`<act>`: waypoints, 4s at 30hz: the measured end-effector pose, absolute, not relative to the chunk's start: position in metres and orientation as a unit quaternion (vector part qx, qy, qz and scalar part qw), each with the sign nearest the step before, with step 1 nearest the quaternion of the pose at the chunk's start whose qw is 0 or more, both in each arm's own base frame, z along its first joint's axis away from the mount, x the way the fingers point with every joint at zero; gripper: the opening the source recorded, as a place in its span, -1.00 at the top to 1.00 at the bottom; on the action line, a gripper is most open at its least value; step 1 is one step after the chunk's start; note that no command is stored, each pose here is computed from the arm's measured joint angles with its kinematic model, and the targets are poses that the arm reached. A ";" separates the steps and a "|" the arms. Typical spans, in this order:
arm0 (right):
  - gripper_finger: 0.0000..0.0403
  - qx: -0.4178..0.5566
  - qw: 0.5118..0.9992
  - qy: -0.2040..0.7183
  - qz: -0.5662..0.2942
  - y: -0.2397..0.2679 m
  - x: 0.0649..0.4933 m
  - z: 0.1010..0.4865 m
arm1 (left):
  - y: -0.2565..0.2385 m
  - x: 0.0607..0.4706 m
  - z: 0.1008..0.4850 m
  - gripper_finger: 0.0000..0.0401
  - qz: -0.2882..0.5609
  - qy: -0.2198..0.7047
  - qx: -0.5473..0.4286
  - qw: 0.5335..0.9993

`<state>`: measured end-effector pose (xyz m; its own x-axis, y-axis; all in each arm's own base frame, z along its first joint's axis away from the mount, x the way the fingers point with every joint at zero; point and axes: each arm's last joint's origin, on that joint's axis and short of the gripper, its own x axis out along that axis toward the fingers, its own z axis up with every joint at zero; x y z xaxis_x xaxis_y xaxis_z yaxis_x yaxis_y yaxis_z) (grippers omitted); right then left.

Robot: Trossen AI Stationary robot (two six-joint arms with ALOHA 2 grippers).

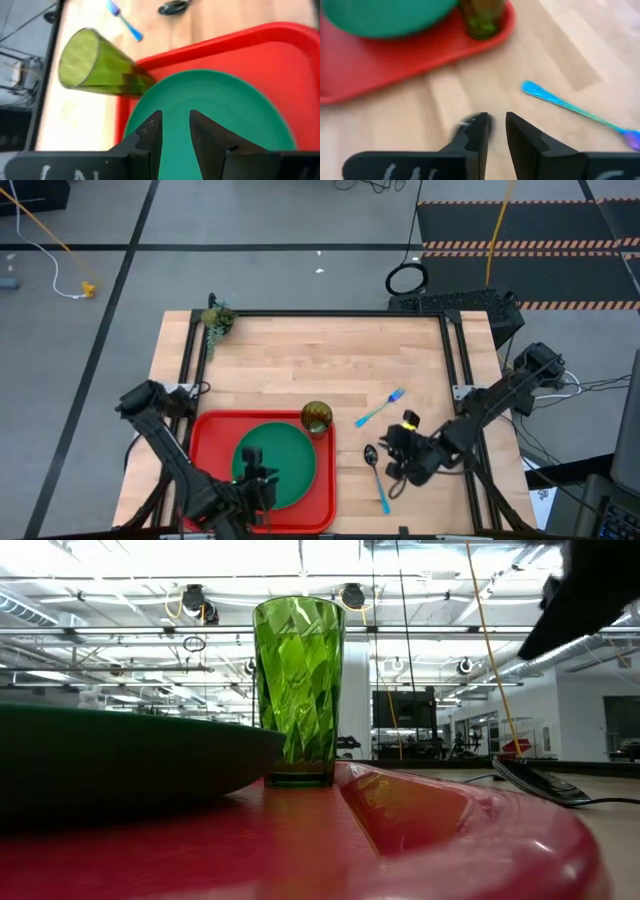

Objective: Pick and place plate/cup/fork/spoon on tray
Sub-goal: Put the purple fork on the red tray to the left of the green plate

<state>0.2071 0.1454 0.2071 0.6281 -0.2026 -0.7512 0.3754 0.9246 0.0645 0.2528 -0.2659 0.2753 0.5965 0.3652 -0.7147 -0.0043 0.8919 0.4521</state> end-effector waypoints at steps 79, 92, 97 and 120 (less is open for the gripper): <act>0.96 -0.165 0.804 0.560 0.115 -0.018 0.213 0.132 | -0.127 0.215 0.337 0.49 0.294 0.366 0.191 0.862; 0.99 -0.182 0.824 0.536 0.040 -0.010 0.214 0.154 | -0.135 0.226 0.339 0.49 0.278 0.332 0.162 0.887; 0.99 -0.209 0.843 0.496 0.012 -0.004 0.216 0.180 | -0.137 0.231 0.342 0.49 0.283 0.304 0.172 0.893; 1.00 -0.231 0.884 0.394 -0.102 0.008 0.273 0.276 | -0.124 0.284 0.370 -0.12 0.196 0.237 0.240 0.921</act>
<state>0.2726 0.0083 0.2761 0.6692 -0.3619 -0.6490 -0.0021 0.8725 -0.4887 0.2845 -0.1236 0.3699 0.8103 0.4755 -0.3426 -0.2472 0.8073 0.5358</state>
